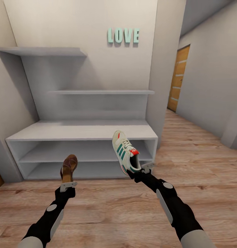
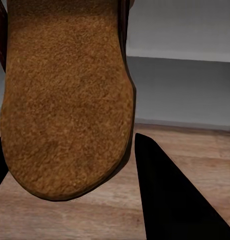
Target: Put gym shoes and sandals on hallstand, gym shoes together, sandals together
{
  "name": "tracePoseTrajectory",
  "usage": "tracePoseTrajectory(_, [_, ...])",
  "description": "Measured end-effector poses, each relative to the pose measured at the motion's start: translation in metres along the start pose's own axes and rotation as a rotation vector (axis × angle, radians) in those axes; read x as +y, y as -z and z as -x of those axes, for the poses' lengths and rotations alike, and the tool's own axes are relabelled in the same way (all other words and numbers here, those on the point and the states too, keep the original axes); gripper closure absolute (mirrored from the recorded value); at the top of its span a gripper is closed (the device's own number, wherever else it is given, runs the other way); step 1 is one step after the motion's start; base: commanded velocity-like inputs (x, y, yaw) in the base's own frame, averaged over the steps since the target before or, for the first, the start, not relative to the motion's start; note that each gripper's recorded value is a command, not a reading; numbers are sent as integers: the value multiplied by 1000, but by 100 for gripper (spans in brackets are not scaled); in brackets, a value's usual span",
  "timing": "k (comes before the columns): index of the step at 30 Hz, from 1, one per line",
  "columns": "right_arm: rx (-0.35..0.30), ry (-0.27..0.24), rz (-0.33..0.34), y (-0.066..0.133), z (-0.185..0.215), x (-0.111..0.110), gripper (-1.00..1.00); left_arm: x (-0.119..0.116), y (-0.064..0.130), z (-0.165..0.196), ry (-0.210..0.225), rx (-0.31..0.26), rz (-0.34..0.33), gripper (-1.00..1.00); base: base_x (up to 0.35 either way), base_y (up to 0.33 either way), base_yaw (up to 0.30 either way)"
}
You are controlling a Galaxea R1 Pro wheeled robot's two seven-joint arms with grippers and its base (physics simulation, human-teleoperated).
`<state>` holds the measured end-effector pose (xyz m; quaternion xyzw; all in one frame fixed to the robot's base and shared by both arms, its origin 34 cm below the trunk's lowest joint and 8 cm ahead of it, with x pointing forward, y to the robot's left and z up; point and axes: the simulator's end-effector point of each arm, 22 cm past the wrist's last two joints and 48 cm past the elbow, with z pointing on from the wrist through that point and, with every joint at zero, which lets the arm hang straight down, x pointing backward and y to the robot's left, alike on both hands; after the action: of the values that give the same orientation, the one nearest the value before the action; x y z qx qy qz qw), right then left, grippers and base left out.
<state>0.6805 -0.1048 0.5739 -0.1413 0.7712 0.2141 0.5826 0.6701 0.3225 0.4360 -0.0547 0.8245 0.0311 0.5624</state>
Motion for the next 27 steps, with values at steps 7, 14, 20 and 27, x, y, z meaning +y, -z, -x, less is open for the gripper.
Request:
tracePoseTrajectory(7, [0,0,0,0,0,0,100,0,0,0,0,0,0,100,0,313,0])
tracePoseTrajectory(14, [0,0,0,0,0,0,100,0,0,0,0,0,0,100,0,313,0])
tracePoseTrajectory(20, [1,1,0,0,0,0,100,0,0,0,0,0,0,100,0,313,0])
tracePoseTrajectory(27, [0,1,0,0,0,0,100,0,1,-10,-1,20,-2,100,0,312,0])
